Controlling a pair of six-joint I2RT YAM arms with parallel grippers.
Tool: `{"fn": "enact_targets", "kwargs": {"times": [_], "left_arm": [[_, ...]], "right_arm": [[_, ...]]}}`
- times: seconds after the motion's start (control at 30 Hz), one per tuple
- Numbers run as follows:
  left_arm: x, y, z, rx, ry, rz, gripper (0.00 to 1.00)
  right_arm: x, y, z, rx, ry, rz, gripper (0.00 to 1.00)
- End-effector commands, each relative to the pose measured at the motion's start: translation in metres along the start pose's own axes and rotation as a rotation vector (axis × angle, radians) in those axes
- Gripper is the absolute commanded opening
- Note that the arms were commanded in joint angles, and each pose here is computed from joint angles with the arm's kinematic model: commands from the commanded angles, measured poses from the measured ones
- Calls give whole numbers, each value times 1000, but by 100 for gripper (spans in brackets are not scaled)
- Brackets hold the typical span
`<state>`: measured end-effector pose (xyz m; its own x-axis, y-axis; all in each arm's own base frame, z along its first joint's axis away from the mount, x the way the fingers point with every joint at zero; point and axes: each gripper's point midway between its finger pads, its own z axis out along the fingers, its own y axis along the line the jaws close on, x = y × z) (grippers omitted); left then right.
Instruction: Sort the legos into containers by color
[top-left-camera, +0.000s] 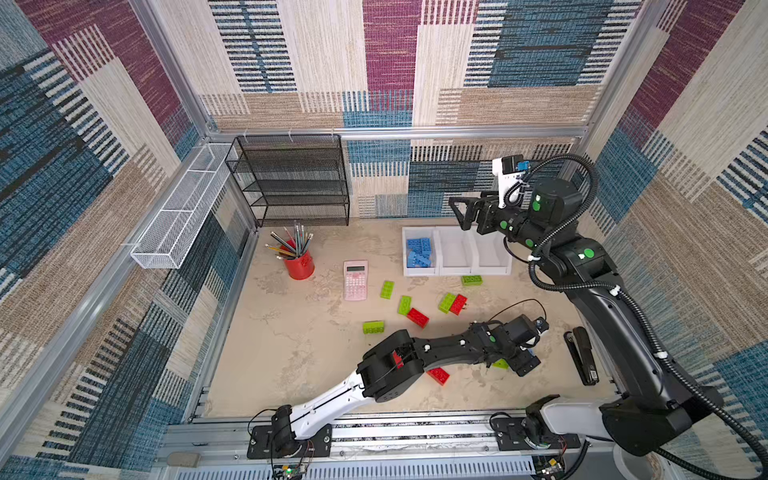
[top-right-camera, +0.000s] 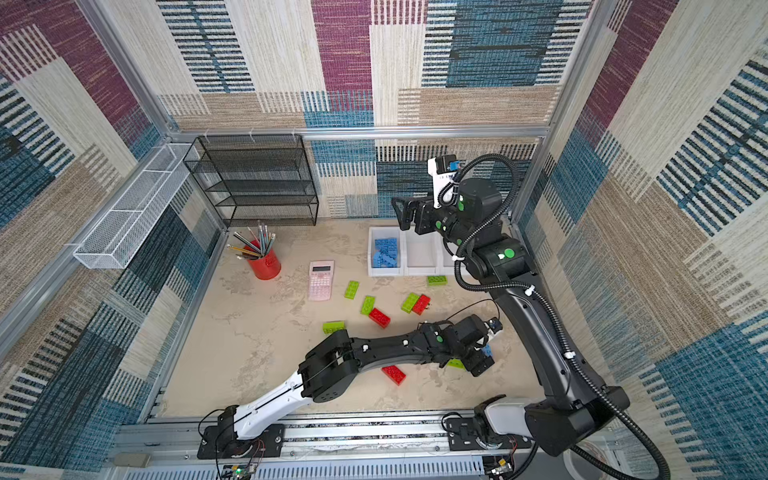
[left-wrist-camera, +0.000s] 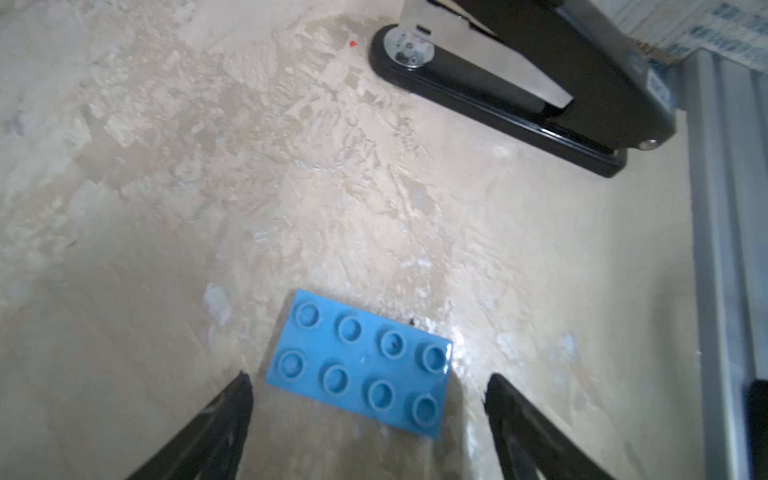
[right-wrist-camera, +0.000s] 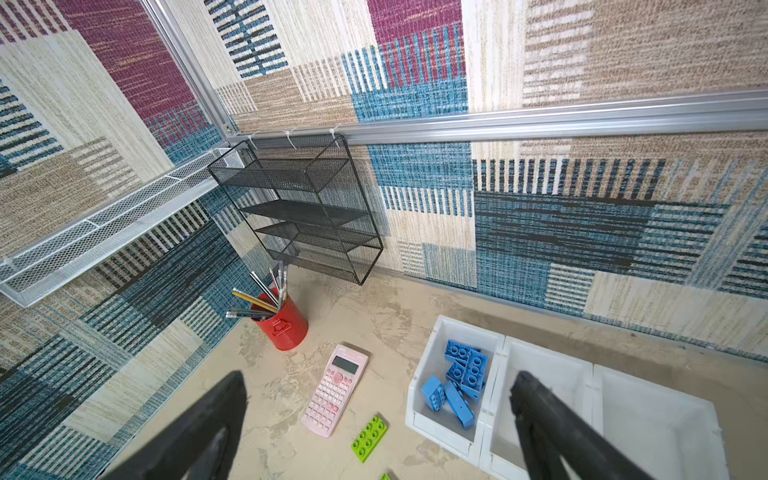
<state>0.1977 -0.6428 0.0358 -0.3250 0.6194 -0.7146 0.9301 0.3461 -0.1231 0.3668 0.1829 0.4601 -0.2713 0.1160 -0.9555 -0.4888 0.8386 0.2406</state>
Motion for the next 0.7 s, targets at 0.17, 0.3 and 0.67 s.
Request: {"fn": "enact_targets", "kwargs": {"times": [0.17, 0.3, 0.67], "left_arm": [[1, -13, 3, 81, 2, 18, 90], [4, 3, 6, -15, 18, -8, 92], [14, 54, -13, -316, 63, -47, 89]], "right_arm": [[-8, 2, 0, -8, -31, -22, 100], [-9, 3, -2, -10, -34, -21, 100], [-11, 6, -2, -27, -39, -13, 100]]}}
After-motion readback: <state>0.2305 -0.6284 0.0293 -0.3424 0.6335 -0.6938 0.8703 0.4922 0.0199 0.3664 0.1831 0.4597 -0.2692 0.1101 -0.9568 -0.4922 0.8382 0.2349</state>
